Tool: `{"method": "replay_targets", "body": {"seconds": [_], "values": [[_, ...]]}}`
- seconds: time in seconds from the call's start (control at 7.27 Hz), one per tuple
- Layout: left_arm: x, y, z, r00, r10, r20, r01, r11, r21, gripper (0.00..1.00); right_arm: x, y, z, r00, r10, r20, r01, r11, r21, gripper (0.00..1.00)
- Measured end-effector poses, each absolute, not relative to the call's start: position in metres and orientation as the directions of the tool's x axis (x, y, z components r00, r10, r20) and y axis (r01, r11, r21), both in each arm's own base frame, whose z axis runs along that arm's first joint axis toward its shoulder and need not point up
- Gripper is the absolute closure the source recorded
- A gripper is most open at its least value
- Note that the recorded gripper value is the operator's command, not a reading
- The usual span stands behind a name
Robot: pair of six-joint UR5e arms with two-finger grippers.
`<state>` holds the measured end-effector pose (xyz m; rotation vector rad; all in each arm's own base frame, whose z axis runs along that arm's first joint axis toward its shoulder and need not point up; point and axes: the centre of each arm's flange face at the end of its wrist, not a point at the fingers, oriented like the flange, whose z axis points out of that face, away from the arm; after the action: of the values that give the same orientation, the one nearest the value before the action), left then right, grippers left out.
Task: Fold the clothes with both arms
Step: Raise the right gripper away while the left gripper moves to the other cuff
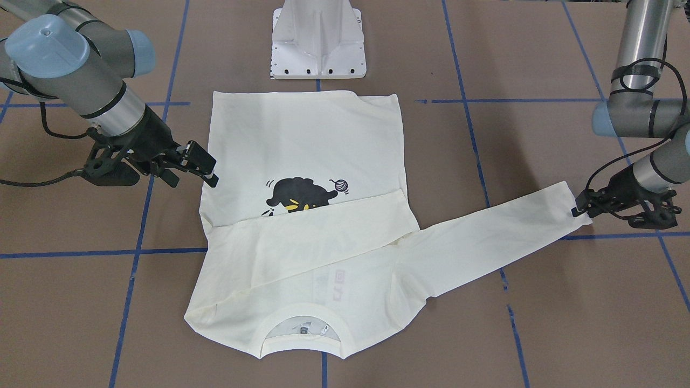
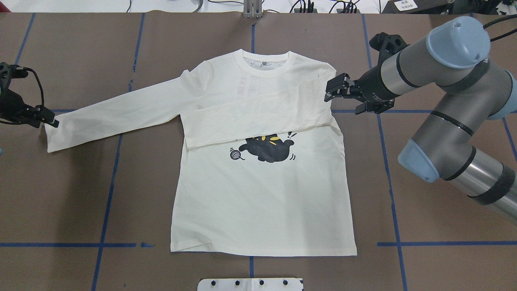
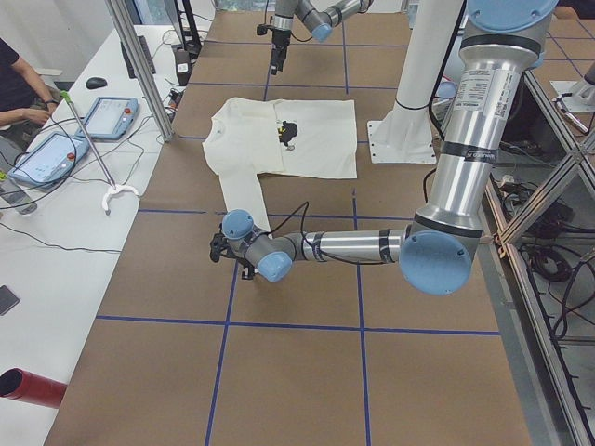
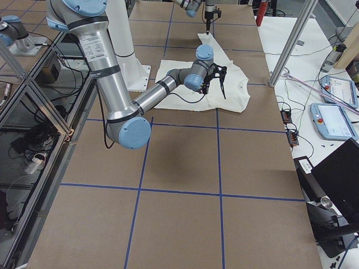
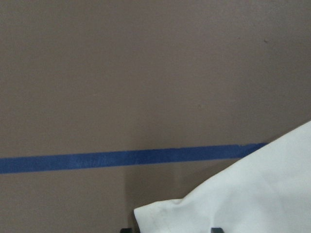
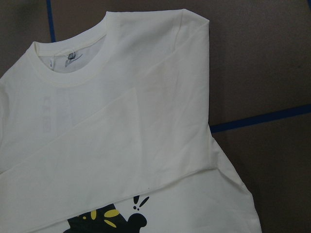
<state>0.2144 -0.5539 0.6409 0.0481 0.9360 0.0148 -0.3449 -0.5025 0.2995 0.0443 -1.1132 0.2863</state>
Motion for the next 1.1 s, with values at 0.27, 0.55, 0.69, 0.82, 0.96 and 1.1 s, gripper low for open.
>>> {"method": "replay_targets", "body": {"seconds": [0.27, 0.55, 0.69, 0.82, 0.96, 1.1], "values": [[0.217, -0.556, 0.633, 0.588, 0.032, -0.808, 0.014, 0.999, 0.050, 1.00, -0.345, -0.502, 0.301, 0.411, 0.207, 0.888, -0.250, 0.962, -0.109, 0.00], [0.217, -0.556, 0.620, 0.581, 0.044, -0.813, 0.019, 0.998, 0.067, 0.48, -0.344, -0.502, 0.302, 0.411, 0.208, 0.887, -0.250, 0.962, -0.109, 0.00], [0.215, -0.555, 0.623, 0.594, 0.045, -0.803, 0.027, 0.997, 0.076, 0.32, -0.344, -0.502, 0.302, 0.411, 0.208, 0.887, -0.251, 0.962, -0.109, 0.00], [0.213, -0.556, 0.627, 0.618, 0.046, -0.785, 0.042, 0.995, 0.092, 0.31, -0.343, -0.502, 0.303, 0.412, 0.209, 0.887, -0.252, 0.961, -0.109, 0.00], [0.211, -0.558, 0.629, 0.635, 0.046, -0.771, 0.054, 0.993, 0.104, 0.29, -0.342, -0.501, 0.304, 0.412, 0.209, 0.887, -0.255, 0.961, -0.108, 0.00], [0.212, -0.560, 0.629, 0.641, 0.046, -0.766, 0.060, 0.992, 0.110, 0.30, -0.341, -0.500, 0.304, 0.412, 0.209, 0.887, -0.258, 0.960, -0.107, 0.00]]}}
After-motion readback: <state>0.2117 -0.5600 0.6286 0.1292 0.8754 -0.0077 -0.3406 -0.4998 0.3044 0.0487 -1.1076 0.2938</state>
